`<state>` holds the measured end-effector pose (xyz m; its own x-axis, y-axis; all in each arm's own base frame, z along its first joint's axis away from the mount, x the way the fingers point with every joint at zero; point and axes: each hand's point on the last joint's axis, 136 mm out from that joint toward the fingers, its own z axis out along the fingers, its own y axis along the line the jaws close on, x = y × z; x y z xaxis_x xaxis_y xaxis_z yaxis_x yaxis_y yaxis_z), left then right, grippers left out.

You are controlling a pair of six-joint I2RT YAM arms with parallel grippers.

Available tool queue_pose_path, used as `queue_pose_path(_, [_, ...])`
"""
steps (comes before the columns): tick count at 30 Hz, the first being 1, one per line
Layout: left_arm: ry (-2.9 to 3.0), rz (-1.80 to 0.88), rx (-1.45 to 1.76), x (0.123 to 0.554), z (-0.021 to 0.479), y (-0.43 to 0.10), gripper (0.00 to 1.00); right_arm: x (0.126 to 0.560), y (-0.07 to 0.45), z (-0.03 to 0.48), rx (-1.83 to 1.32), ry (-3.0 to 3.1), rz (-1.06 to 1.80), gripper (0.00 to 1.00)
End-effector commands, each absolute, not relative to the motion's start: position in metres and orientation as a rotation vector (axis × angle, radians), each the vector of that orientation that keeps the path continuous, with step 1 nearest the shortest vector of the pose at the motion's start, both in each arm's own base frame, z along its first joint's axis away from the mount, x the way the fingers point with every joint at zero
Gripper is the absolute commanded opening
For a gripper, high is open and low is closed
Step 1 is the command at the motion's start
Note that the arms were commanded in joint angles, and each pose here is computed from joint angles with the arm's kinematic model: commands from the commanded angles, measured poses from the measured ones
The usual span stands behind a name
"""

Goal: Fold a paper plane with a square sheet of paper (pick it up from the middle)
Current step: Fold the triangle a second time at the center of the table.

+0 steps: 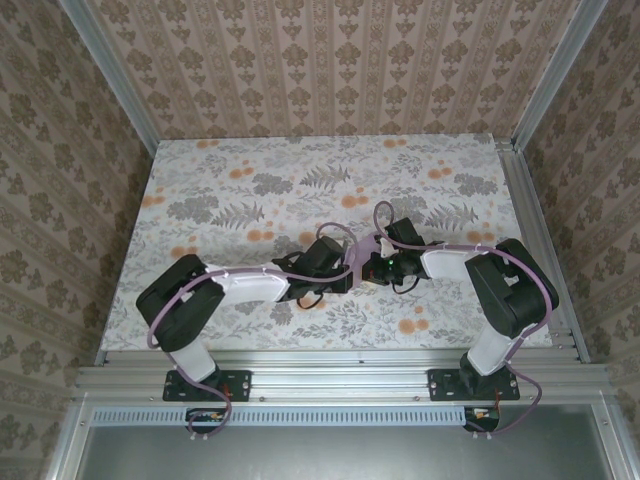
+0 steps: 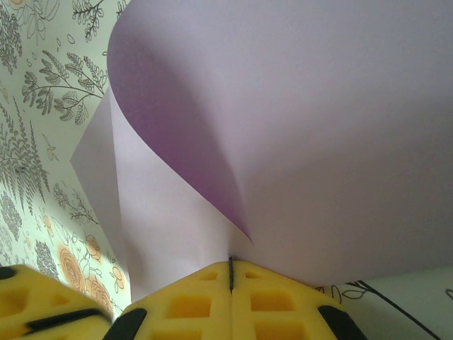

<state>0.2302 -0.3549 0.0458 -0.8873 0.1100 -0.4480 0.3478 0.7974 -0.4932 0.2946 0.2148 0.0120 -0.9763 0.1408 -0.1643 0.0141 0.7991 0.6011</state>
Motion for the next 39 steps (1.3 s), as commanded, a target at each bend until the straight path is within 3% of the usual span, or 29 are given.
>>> queue_pose_path(1, [2.596,-0.869,0.353,0.23,0.037,-0.361,0.12,0.266,0.185,-0.02,0.195,2.94,0.728,0.02])
queue_pose_path(15, [2.691,-0.795,0.334,0.21,0.001,-0.328,0.11,0.276,0.194,0.003,0.209,2.868,0.811,0.04])
queue_pose_path(23, [2.707,-0.776,0.369,0.205,-0.007,-0.321,0.1,0.285,0.208,0.035,0.245,2.758,0.972,0.14])
queue_pose_path(31, [2.703,-0.783,0.401,0.204,-0.007,-0.32,0.1,0.301,0.238,0.065,0.415,2.543,1.257,0.12])
queue_pose_path(39, [2.718,-0.754,0.443,0.201,-0.011,-0.317,0.1,0.306,0.26,0.061,0.447,2.529,1.319,0.1])
